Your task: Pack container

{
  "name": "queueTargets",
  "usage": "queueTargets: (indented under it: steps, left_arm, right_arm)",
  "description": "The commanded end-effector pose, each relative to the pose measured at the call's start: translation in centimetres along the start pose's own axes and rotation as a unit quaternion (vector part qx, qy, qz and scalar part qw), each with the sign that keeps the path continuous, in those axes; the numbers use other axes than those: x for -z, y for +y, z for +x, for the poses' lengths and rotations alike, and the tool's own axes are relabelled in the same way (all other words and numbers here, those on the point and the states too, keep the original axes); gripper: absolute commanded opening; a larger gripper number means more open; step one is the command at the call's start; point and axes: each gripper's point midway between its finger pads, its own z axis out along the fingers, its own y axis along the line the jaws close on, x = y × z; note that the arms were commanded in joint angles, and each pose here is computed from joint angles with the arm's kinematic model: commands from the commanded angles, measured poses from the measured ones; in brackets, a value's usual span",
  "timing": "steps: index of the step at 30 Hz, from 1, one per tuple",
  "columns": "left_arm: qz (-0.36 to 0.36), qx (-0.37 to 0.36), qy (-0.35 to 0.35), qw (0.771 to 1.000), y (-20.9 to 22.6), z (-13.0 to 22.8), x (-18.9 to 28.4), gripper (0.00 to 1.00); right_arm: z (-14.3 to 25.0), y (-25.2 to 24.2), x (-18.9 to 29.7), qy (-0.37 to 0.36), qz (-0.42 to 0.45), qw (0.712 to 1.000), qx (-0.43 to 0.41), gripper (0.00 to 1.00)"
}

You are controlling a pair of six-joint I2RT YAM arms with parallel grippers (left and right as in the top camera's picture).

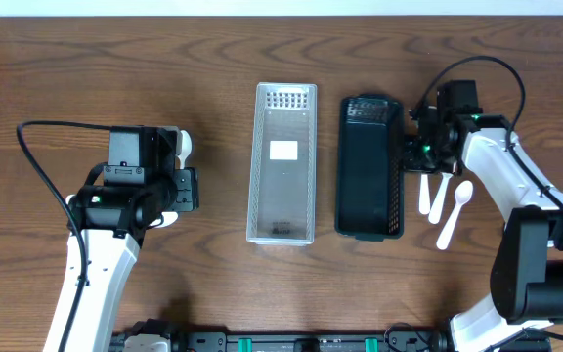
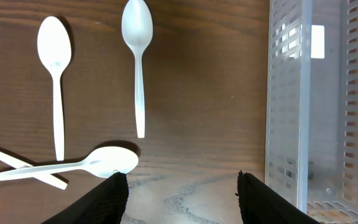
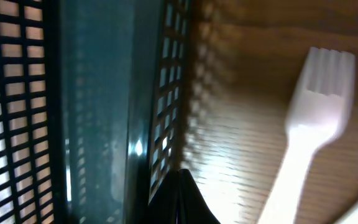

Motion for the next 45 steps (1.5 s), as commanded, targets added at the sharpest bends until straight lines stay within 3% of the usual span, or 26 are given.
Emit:
queueTargets:
  steps: [1, 9, 23, 42, 45]
  left_arm:
    - [0.001, 0.003, -0.007, 1.000, 0.0, -0.5, 0.4, 0.60]
    - [0.001, 0.003, -0.007, 1.000, 0.0, -0.5, 0.4, 0.60]
    - [0.001, 0.003, -0.007, 1.000, 0.0, -0.5, 0.4, 0.60]
    - [0.001, 0.003, -0.007, 1.000, 0.0, -0.5, 0.4, 0.60]
    - [0.001, 0.003, -0.007, 1.000, 0.0, -0.5, 0.4, 0.60]
  right_arm:
    - [-0.4, 2.5, 0.2, -0.003, -0.059, 0.997, 0.044, 0.01]
    - [-0.2, 4.1, 0.4, -0.002, -0.107, 0.993, 0.055, 0.01]
    - [2.3, 4.7, 0.4, 0.059, -0.107, 0.991, -0.057, 0.01]
    - [0.8, 7.4, -0.2, 0.022, -0.123, 0.992, 0.019, 0.05]
    - [0.3, 7.3, -0.3, 0.013, -0.120, 0.992, 0.022, 0.09]
